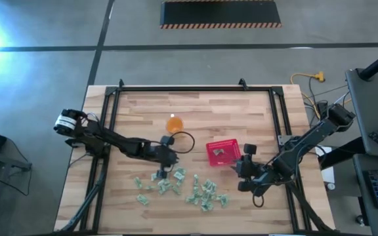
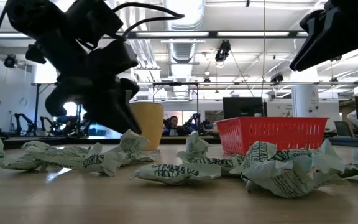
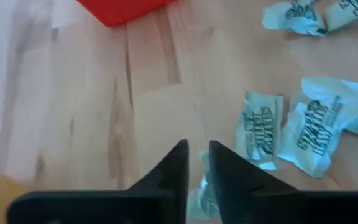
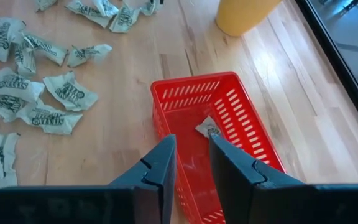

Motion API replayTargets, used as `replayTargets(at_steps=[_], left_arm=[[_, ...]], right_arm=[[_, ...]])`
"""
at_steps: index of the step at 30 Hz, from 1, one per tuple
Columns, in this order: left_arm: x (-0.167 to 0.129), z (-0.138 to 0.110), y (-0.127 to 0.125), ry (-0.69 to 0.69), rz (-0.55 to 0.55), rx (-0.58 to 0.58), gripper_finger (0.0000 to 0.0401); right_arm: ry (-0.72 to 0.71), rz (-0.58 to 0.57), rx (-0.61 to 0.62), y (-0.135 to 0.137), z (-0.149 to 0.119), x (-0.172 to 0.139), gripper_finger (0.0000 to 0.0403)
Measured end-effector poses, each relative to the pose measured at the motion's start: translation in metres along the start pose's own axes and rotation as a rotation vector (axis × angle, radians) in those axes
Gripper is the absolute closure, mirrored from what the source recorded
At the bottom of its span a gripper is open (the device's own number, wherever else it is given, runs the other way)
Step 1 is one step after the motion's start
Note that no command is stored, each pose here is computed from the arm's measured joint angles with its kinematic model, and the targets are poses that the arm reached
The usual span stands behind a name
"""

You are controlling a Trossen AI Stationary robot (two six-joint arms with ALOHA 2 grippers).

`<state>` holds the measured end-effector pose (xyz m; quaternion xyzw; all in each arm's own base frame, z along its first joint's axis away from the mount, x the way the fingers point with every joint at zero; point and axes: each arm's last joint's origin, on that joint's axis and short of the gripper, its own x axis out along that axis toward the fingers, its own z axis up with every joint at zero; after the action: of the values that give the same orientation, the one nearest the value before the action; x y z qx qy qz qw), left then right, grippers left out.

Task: Pick and place Stevia / Truvia into bins
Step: Put the stevia packet into the basket

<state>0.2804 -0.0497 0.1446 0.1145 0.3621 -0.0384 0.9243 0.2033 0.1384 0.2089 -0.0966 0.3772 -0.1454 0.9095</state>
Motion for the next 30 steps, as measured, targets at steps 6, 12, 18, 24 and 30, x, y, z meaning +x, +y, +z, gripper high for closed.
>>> replayTargets(at_steps=[6,12,18,24,30], left_arm=[[0.001,-0.003,-0.001,0.023,-0.017,-0.043,0.0274],[0.001,-0.010,-0.001,0.088,-0.021,-0.053,0.0243],[0.001,-0.014,-0.001,0.107,-0.022,-0.067,0.0255],[0.008,-0.019,-0.002,0.134,-0.026,-0.068,0.0317],[0.008,-0.019,-0.002,0.131,-0.018,-0.065,0.0385]], right_arm=[[0.005,-0.004,-0.001,0.000,-0.003,0.002,0.0317],[0.004,-0.003,0.003,0.000,-0.004,0.002,0.0325],[-0.002,0.001,0.009,0.000,-0.003,0.002,0.0324],[-0.008,0.004,0.016,0.001,-0.002,0.002,0.0327],[-0.011,0.006,0.016,0.001,-0.002,0.002,0.0329]])
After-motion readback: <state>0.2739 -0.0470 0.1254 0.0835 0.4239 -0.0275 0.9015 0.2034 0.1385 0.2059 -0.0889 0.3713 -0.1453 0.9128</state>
